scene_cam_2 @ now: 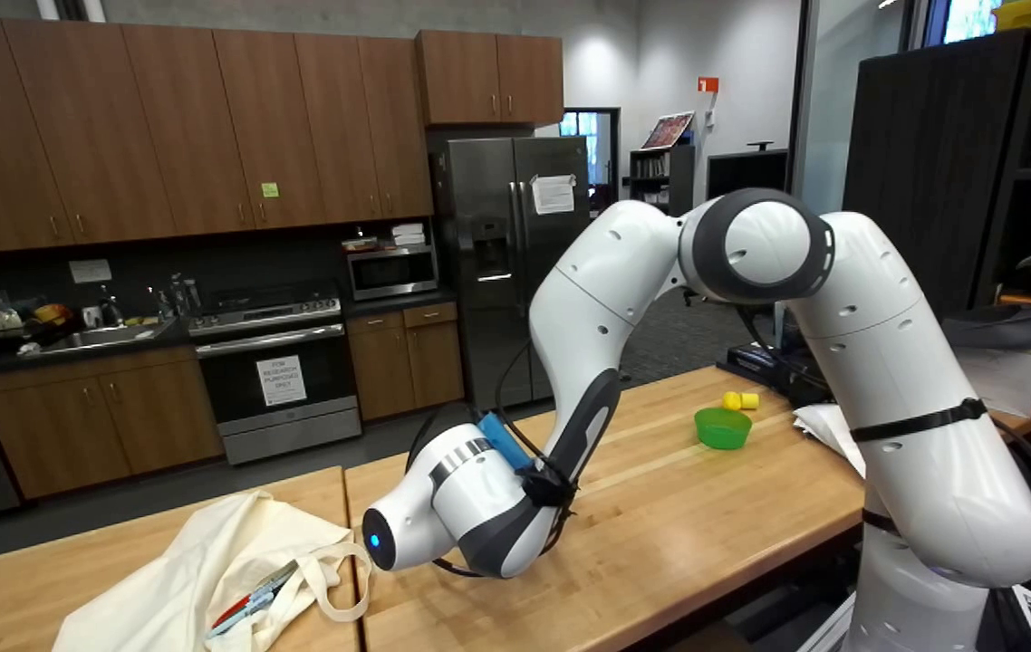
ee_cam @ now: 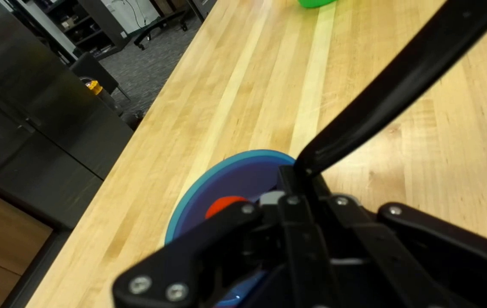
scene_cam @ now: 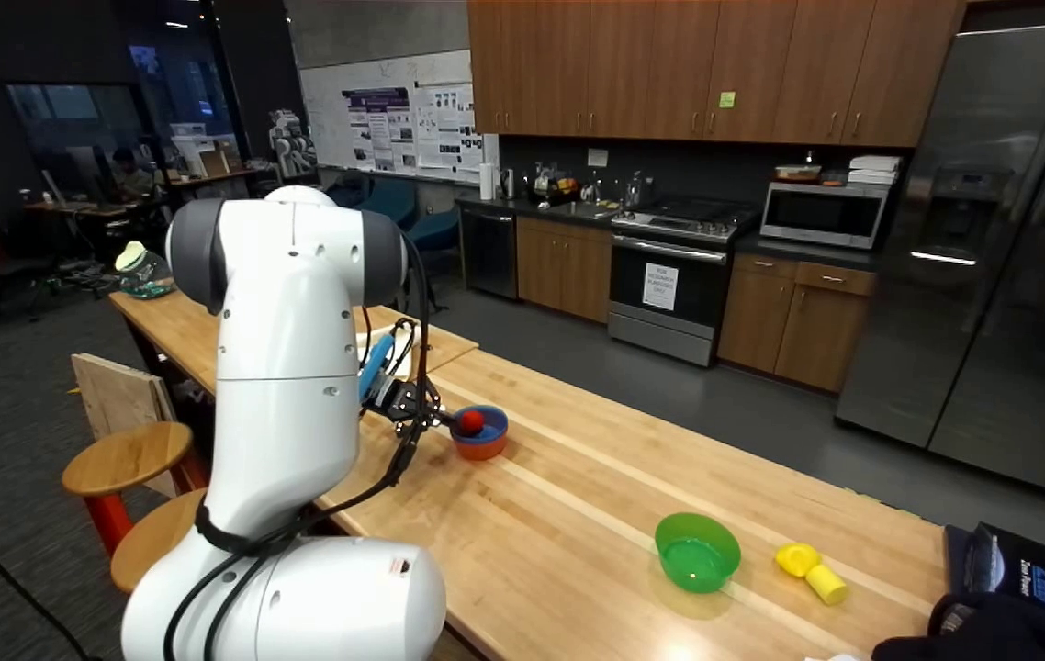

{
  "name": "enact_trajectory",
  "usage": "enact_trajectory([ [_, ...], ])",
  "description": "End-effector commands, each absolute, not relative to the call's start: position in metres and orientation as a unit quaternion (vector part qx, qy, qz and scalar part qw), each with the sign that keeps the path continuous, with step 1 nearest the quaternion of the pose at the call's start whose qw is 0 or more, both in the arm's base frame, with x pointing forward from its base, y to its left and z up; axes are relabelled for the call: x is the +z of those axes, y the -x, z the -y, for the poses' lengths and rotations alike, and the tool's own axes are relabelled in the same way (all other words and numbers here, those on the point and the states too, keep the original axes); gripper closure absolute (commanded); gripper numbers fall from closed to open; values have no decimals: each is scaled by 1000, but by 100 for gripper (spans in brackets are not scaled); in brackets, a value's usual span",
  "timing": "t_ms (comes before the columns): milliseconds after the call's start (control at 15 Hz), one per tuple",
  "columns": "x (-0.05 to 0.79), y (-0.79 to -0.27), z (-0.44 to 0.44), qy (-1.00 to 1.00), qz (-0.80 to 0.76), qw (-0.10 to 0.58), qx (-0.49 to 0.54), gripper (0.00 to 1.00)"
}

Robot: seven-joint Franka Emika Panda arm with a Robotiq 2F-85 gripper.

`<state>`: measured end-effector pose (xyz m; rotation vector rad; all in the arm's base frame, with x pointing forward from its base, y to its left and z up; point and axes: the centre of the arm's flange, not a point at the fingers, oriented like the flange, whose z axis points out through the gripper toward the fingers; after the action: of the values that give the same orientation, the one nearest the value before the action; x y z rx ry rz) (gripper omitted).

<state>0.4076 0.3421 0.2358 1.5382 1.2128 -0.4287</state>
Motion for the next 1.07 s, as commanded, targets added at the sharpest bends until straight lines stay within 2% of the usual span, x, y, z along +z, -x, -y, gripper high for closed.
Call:
enact_trajectory([
  [0, 253, -394, -335, -651, -498, 547, -169, 98],
  [1000, 270, -384, -331, -658, -484, 557, -151, 98],
])
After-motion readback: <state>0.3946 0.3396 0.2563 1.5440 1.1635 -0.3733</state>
